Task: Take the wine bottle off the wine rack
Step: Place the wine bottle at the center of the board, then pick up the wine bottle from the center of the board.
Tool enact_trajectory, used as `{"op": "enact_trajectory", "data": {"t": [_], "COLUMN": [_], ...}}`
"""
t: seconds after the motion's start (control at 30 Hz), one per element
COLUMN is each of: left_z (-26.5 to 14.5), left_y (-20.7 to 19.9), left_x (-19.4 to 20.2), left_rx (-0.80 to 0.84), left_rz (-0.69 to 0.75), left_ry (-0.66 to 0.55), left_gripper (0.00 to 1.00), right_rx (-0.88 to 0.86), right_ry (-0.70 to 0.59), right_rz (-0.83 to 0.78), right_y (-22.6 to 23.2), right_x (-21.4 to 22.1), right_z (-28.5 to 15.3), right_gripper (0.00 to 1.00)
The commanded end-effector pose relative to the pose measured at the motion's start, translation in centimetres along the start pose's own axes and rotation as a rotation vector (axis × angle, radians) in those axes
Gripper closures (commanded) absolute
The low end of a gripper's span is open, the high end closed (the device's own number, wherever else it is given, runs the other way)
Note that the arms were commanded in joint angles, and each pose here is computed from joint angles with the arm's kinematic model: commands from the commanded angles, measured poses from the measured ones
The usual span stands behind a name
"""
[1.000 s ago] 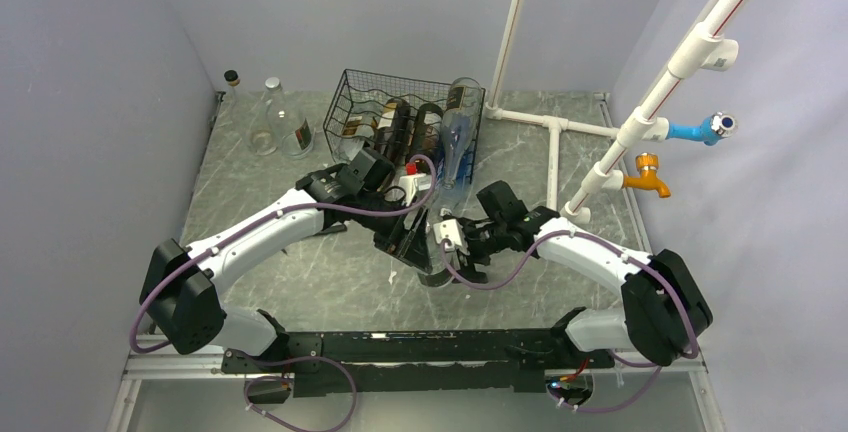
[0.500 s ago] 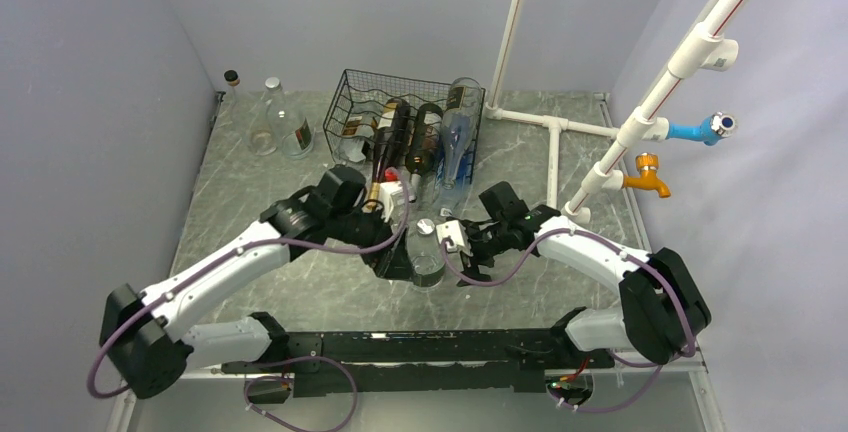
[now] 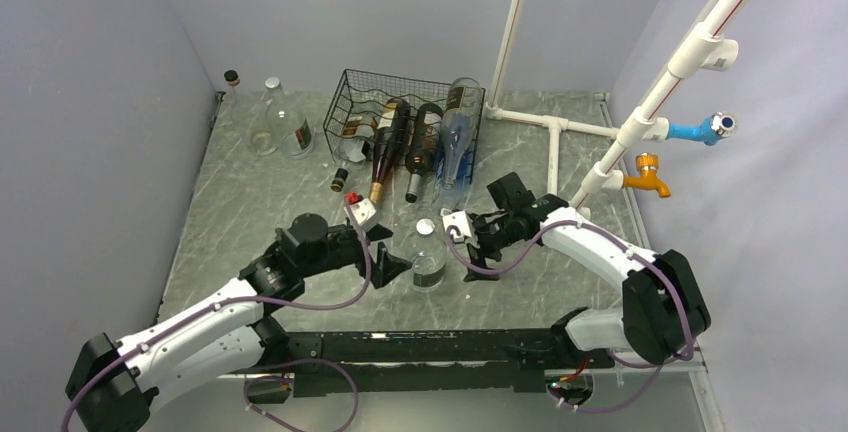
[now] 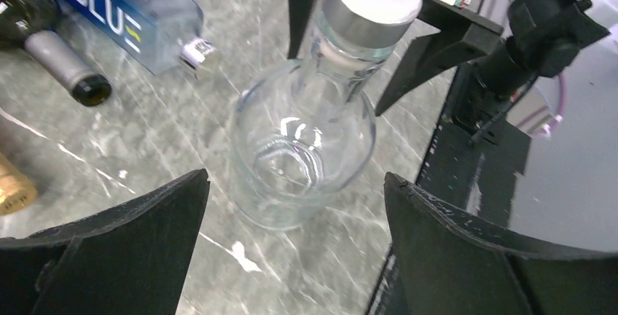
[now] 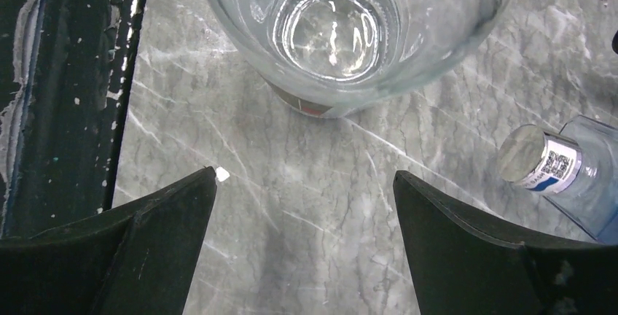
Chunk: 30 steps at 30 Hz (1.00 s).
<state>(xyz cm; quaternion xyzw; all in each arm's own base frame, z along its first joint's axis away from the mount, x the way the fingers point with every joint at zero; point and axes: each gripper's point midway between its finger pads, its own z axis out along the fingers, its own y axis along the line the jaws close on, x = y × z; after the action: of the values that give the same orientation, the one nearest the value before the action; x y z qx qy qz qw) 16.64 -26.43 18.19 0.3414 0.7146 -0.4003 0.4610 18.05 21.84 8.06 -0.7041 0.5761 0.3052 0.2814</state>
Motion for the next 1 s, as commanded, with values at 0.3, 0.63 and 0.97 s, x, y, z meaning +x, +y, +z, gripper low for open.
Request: {"op": "enact_trajectory", "data": {"t": [0.3, 0.63, 0.97], "left_z": [-0.4, 1.7, 4.3], "left_y": [-0.6, -2.0, -3.5], "left_x": [-6.6, -7.2, -7.1], "left_rx": [0.020, 0.078, 0.141], "left_rz": [0.307, 0.414, 0.411], "left_ry": [-0.452, -0.464, -0.447], "left_gripper": [0.01, 0.00, 0.00], "right_rx": [-0.004, -0.002, -0.006], "right_ry": [-0.030, -0.028, -0.026], "right_rz": [-0.017, -0.014, -0.011], "right_y": [-0.2, -0.3, -0.2], "right_x": [-1.1, -1.0, -0.9], "right_z": [-1.9, -1.9, -1.8], "right_gripper": [0.05, 0.05, 0.05]}}
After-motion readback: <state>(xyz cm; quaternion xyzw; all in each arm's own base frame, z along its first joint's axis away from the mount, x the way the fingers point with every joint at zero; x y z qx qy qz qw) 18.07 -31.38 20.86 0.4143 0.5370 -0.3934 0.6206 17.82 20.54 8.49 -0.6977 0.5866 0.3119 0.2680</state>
